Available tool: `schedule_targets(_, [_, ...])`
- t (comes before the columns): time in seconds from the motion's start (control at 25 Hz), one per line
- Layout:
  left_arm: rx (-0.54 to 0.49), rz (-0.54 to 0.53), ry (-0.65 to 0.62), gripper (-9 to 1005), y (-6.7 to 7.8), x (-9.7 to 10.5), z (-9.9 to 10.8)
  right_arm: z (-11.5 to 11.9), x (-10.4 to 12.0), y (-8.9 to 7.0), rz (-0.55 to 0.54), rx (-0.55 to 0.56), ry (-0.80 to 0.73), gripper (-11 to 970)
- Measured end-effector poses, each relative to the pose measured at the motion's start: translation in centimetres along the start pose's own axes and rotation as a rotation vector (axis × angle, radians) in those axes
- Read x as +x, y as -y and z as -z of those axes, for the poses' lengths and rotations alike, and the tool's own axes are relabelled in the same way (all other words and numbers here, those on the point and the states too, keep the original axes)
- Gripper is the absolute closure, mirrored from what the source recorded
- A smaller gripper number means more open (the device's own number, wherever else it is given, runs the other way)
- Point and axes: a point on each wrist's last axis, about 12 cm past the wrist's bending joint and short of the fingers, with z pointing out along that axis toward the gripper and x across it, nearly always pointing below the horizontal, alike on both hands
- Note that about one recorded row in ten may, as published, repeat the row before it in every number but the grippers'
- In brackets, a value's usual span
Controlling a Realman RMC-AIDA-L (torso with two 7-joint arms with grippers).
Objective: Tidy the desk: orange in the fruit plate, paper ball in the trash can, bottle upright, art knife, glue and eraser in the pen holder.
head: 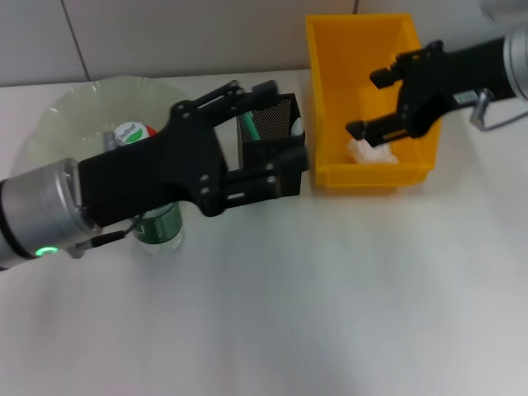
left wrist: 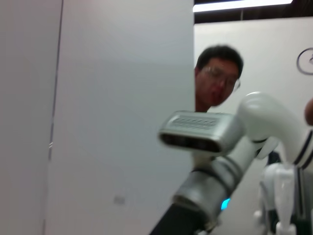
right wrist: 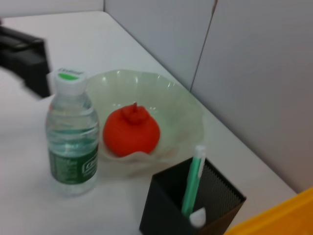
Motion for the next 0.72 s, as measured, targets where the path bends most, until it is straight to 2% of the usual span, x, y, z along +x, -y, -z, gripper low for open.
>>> schedule_targets(0.24, [-0.025,0.010,-0.102,174,-0.6,0.1,2.5,1.4,1.8,-2.0,-0.006,0.000,0.009,171])
schedule_targets(0.56, [-0.049,0.019,-0.221,175,-0.5,-0.2,5.6,3.5,3.8,-3.9,-0.052,-0.063,0.208,171])
schedule_targets(0.72, [-0.040,0.023,-0.283,175,-0.5,-0.7,6.2,3.6,5.0,-4.6,-0.058,-0.113,0.285,172])
